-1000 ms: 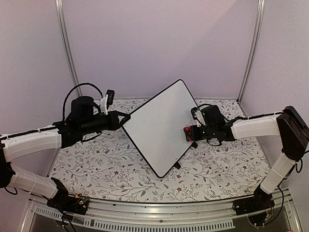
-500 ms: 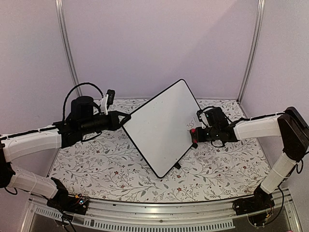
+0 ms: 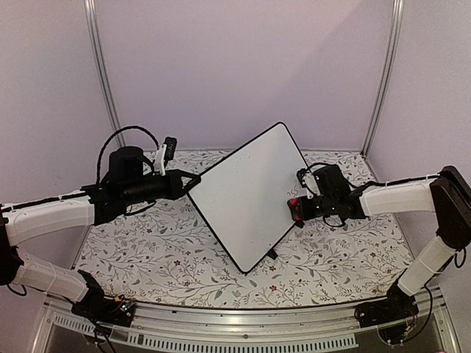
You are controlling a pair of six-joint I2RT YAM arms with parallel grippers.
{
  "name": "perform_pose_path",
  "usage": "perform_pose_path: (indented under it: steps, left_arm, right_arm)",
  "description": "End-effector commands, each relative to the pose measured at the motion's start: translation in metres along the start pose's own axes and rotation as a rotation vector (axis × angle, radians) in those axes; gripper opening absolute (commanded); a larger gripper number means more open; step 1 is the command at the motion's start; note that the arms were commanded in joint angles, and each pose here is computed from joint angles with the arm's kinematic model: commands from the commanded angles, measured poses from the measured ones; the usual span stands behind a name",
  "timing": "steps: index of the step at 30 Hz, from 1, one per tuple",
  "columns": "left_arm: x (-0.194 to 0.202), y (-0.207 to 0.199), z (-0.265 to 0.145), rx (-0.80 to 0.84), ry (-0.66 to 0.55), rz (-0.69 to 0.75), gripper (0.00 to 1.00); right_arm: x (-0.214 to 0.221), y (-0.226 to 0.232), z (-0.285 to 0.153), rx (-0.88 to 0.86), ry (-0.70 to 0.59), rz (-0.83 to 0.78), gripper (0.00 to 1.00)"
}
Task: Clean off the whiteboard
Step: Erase the whiteboard on the whiteboard stand.
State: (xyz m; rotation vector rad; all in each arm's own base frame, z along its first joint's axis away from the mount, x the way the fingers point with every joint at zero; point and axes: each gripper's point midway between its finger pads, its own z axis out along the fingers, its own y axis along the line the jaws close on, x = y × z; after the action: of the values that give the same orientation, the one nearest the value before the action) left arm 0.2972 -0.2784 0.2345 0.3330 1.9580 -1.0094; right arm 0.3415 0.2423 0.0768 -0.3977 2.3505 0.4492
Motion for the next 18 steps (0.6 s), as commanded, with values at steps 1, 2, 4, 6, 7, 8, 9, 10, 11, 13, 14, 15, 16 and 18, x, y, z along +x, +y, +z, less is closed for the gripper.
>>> perform_pose_path:
  steps: [1, 2, 4, 6, 7, 8, 9, 10, 11, 13, 14, 15, 16, 18]
  left_arm:
    - [0.012, -0.014, 0.003, 0.063, 0.049, 0.082, 0.0]
    - [0.012, -0.014, 0.003, 0.062, 0.05, 0.082, 0.0]
    - [0.011, -0.014, 0.003, 0.063, 0.047, 0.084, 0.0]
    - [0.011, -0.014, 0.002, 0.062, 0.047, 0.085, 0.0]
    - [0.011, -0.014, 0.002, 0.062, 0.046, 0.084, 0.0]
    - [0.011, -0.014, 0.002, 0.062, 0.045, 0.086, 0.0]
    - [0.01, -0.015, 0.002, 0.062, 0.043, 0.087, 0.0]
    - [0.01, -0.015, 0.002, 0.064, 0.044, 0.087, 0.0]
    - [0.01, -0.015, 0.001, 0.063, 0.042, 0.087, 0.0]
    - [0.01, -0.015, 0.001, 0.064, 0.042, 0.086, 0.0]
    - [0.01, -0.015, 0.002, 0.065, 0.042, 0.086, 0.0]
    - [0.01, -0.016, 0.002, 0.067, 0.043, 0.085, 0.0]
    - [0.01, -0.016, 0.001, 0.069, 0.043, 0.085, 0.0]
    - [0.01, -0.016, 0.002, 0.071, 0.044, 0.084, 0.0]
  right_arm:
    - [-0.042, 0.012, 0.003, 0.017, -0.075, -0.061, 0.22]
    - [-0.044, 0.011, 0.005, 0.029, -0.064, -0.064, 0.22]
    - [-0.049, 0.013, 0.009, 0.033, -0.056, -0.072, 0.22]
    - [-0.05, 0.017, 0.012, 0.032, -0.048, -0.086, 0.22]
    - [-0.048, 0.018, 0.013, 0.035, -0.042, -0.092, 0.22]
    - [-0.045, 0.02, 0.014, 0.037, -0.035, -0.099, 0.22]
    - [-0.04, 0.02, 0.016, 0.045, -0.024, -0.105, 0.23]
    - [-0.034, 0.021, 0.017, 0.049, -0.013, -0.112, 0.22]
    - [-0.027, 0.022, 0.018, 0.054, -0.001, -0.12, 0.22]
    - [-0.013, 0.024, 0.018, 0.062, 0.023, -0.136, 0.22]
    - [-0.006, 0.025, 0.017, 0.065, 0.032, -0.142, 0.22]
    - [0.001, 0.026, 0.017, 0.066, 0.045, -0.147, 0.22]
    - [0.007, 0.027, 0.016, 0.068, 0.054, -0.15, 0.22]
    - [0.018, 0.023, 0.015, 0.078, 0.07, -0.143, 0.22]
